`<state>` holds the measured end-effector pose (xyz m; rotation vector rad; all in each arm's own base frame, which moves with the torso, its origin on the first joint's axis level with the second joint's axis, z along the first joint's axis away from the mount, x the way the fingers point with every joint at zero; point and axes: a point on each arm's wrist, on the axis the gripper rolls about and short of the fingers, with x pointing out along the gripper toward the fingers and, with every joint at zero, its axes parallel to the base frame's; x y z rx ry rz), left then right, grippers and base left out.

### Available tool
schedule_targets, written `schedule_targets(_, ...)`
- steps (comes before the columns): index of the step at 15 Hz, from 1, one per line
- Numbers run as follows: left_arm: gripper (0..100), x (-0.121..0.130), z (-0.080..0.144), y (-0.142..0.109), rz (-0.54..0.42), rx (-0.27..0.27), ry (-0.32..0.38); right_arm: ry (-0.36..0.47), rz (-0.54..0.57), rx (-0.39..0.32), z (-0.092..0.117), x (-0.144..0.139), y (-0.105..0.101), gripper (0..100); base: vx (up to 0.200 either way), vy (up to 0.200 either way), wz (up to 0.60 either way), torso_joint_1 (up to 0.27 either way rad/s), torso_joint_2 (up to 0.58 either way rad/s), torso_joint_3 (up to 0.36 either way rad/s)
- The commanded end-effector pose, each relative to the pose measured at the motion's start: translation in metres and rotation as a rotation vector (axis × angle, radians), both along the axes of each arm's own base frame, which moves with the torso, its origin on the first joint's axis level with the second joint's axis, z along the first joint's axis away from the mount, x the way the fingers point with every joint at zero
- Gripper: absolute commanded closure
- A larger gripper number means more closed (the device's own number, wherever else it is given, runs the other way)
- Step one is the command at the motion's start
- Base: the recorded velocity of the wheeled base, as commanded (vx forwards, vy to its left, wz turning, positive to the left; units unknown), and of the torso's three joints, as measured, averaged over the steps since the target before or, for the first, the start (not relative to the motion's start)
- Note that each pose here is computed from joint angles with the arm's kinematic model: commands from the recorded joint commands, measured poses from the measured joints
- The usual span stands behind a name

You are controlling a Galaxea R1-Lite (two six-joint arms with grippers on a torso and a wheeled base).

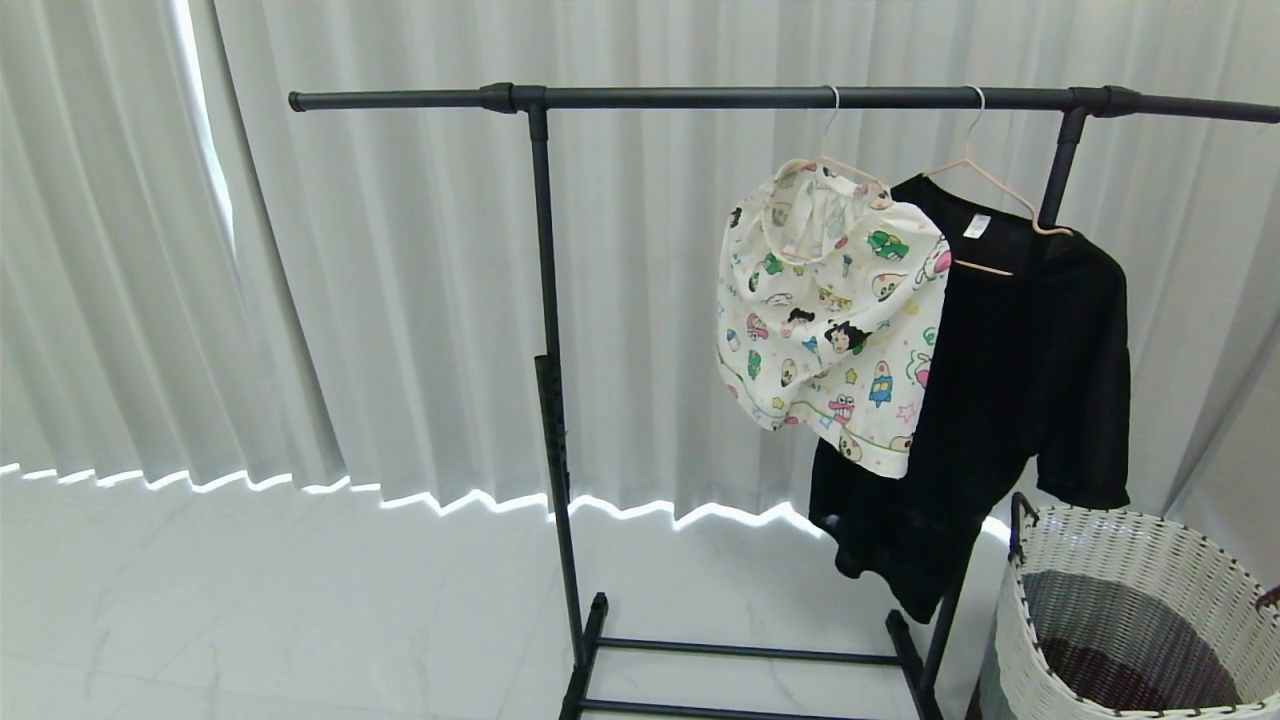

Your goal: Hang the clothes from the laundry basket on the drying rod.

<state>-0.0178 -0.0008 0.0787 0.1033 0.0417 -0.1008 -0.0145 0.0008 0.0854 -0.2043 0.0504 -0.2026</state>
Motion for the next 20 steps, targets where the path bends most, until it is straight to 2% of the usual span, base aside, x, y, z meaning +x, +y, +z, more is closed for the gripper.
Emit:
schedule_targets(1, 0, 0.0000, -0.0002, -0.0002, -0.006, 0.012, 0.001, -0.014, -0.007, 0.016, 0.0000, -0.0006, 0.0000, 0, 0.000, 0.000, 0.00, 0.000, 0.00, 0.000)
schedule_targets(2, 0, -0.0009, -0.0004, -0.0004, 0.006, 0.012, -0.011, -0.021, 0.001, 0.004, 0.0009, -0.0005, 0.0001, 0, 0.000, 0.000, 0.00, 0.000, 0.00, 0.000)
schedule_targets(3, 0, -0.0051, -0.0018, -0.0008, 0.029, 0.007, -0.061, -0.020, 0.028, -0.003, 0.0009, -0.0004, 0.0008, 0, 0.000, 0.000, 0.00, 0.000, 0.00, 0.000)
schedule_targets(5, 0, -0.0051, -0.0021, -0.0008, 0.029, 0.004, -0.058, -0.023, 0.205, 0.075, 0.0005, -0.0001, 0.0047, 0, 0.000, 0.000, 0.00, 0.000, 0.00, 0.000)
schedule_targets(7, 0, -0.0051, -0.0021, -0.0008, 0.029, 0.005, -0.058, 0.042, 0.357, 0.123, -0.0040, -0.0014, 0.0077, 0, 0.000, 0.000, 0.00, 0.000, 0.00, 0.000)
schedule_targets(9, 0, -0.0050, -0.0021, -0.0006, 0.039, -0.042, -0.054, 0.041, 0.375, 0.107, -0.0041, -0.0013, 0.0079, 0, 0.000, 0.000, 0.00, 0.000, 0.00, 0.000)
schedule_targets(11, 0, -0.0050, -0.0021, -0.0005, 0.046, -0.066, -0.053, 0.043, 0.383, 0.125, -0.0042, -0.0014, 0.0078, 0, 0.000, 0.000, 0.00, 0.000, 0.00, 0.000)
schedule_targets(12, 0, -0.0050, -0.0021, -0.0005, 0.046, -0.068, -0.052, 0.044, 0.421, 0.127, -0.0043, -0.0018, 0.0074, 0, 0.000, 0.000, 0.00, 0.000, 0.00, 0.000)
schedule_targets(16, 0, -0.0050, -0.0021, -0.0005, 0.046, -0.069, -0.052, 0.044, 0.429, 0.118, -0.0045, -0.0018, 0.0075, 0, 0.000, 0.000, 0.00, 0.000, 0.00, 0.000)
schedule_targets(18, 0, -0.0050, -0.0021, -0.0005, 0.046, -0.069, -0.052, 0.046, 0.444, 0.156, -0.0043, -0.0020, 0.0077, 0, 0.000, 0.000, 0.00, 0.000, 0.00, 0.000)
schedule_targets(20, 0, -0.0050, -0.0021, -0.0005, 0.046, -0.069, -0.052, 0.045, 0.461, 0.160, -0.0043, -0.0023, 0.0076, 0, 0.000, 0.000, 0.00, 0.000, 0.00, 0.000)
